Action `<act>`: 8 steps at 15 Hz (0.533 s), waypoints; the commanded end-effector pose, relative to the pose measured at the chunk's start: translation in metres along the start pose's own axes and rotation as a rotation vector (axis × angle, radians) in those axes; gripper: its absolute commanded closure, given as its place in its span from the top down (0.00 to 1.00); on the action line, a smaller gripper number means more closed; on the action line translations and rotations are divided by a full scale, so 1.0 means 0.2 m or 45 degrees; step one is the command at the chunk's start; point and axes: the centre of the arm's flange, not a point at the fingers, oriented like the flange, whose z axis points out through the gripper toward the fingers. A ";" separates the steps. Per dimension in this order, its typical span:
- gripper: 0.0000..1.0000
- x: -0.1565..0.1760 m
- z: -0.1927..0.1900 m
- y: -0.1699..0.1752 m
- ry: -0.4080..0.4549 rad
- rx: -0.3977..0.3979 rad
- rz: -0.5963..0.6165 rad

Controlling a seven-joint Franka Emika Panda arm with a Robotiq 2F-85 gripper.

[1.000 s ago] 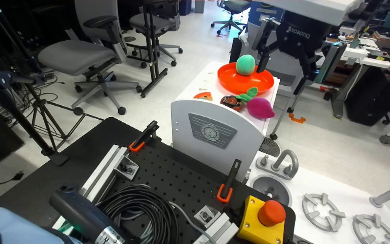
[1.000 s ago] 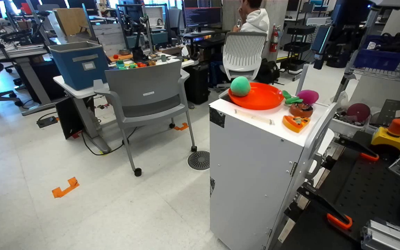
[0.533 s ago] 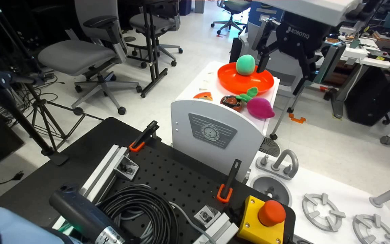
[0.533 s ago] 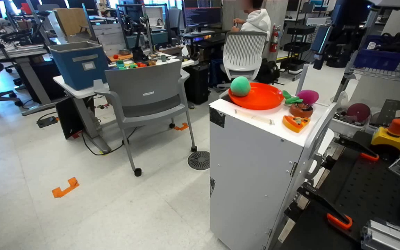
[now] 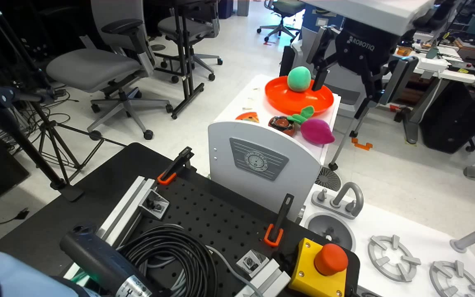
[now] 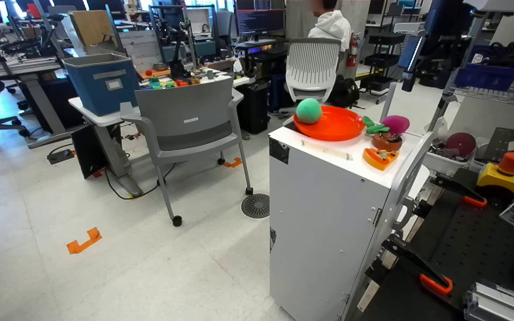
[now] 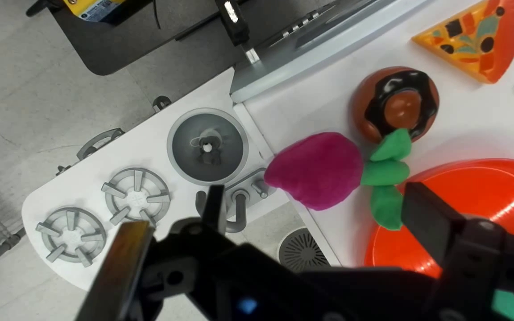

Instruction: Pick up the purple toy and put it in the orange plate.

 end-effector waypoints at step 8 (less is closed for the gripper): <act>1.00 0.03 0.11 0.00 -0.048 -0.033 0.007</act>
